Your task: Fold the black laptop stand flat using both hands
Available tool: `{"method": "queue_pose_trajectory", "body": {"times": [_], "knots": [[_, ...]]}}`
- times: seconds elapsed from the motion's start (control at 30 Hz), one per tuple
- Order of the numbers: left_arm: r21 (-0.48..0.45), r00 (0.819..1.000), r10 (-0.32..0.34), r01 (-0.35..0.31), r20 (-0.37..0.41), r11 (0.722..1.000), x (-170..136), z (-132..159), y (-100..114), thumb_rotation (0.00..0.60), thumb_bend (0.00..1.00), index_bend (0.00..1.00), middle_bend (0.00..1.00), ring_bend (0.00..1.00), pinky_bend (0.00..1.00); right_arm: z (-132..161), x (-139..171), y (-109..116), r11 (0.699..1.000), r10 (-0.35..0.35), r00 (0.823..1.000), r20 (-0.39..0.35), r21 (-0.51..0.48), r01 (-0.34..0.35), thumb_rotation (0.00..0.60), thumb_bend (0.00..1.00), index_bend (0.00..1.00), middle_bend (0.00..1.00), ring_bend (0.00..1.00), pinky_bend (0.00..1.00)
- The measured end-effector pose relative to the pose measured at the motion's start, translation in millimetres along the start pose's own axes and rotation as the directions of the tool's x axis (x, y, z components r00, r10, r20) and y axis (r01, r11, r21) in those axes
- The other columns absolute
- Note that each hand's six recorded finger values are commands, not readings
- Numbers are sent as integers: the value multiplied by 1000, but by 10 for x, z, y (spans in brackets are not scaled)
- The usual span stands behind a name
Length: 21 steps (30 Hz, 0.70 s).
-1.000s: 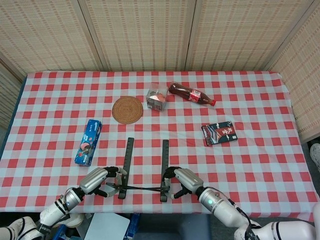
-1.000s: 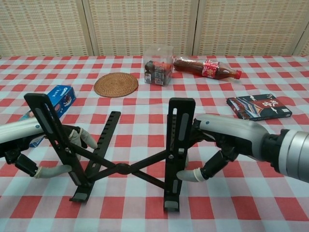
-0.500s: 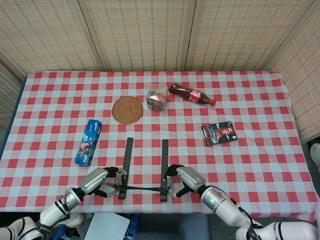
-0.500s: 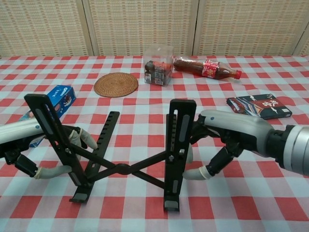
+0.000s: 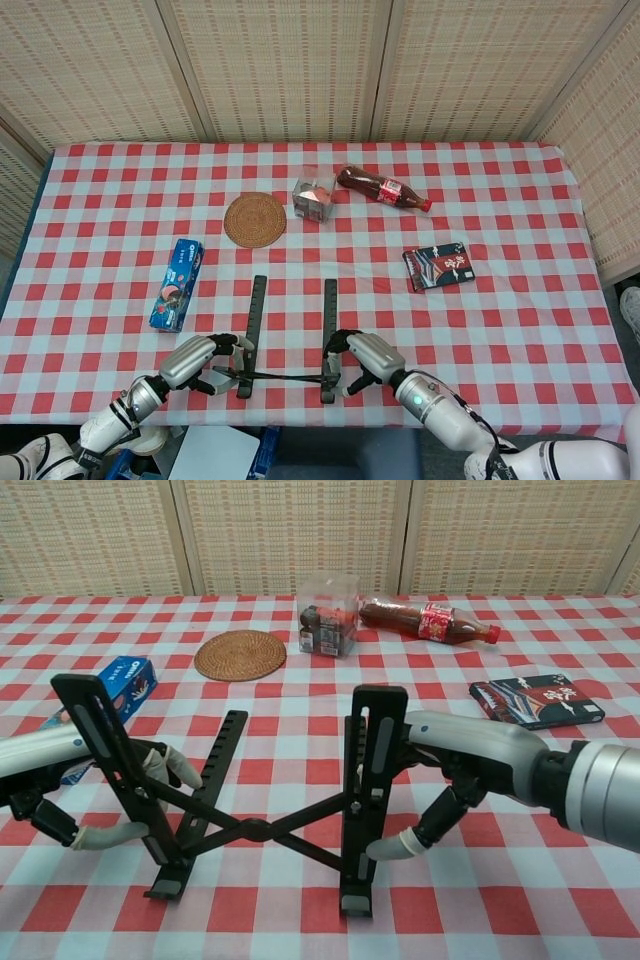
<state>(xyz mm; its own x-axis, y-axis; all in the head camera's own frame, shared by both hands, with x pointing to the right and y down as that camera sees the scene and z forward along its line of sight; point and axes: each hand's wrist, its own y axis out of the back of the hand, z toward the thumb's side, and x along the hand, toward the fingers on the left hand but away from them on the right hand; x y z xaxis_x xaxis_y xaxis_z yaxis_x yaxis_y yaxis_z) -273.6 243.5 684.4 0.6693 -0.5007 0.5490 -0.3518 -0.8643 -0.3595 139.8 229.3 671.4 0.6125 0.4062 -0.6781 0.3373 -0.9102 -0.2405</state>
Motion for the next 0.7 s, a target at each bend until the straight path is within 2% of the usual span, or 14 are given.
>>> {"method": "queue_pose_trajectory", "body": {"times": [0.13,0.3,0.47,0.63,0.7], "knots": [[-1,1000,0,0,0,1000,-1,-5,-2,600,375,528,261,239,299,1,-10,-1,1000,-1,1000,1,-2,1,600,187,615,346,158,143],[-1,1000,2,-2,1,1000,2,-7,3,600,375,529,261,238,299,14,-11,-6,1000,-6,1000,-2,-5,6,600,308,617,356,165,143],[-2,1000,3,-3,0,1000,3,-10,12,600,375,531,261,238,299,15,-13,-15,1000,-9,1000,-3,-6,9,600,379,634,366,169,143],[0,1000,0,0,2,1000,-2,-7,10,600,375,531,261,238,300,12,-2,-12,1000,-10,1000,-3,-3,10,600,380,635,365,170,143],[1,1000,0,0,4,1000,-2,-3,8,600,375,530,261,238,299,16,7,-9,1000,-11,1000,-6,-1,11,600,346,635,356,170,144]]}}
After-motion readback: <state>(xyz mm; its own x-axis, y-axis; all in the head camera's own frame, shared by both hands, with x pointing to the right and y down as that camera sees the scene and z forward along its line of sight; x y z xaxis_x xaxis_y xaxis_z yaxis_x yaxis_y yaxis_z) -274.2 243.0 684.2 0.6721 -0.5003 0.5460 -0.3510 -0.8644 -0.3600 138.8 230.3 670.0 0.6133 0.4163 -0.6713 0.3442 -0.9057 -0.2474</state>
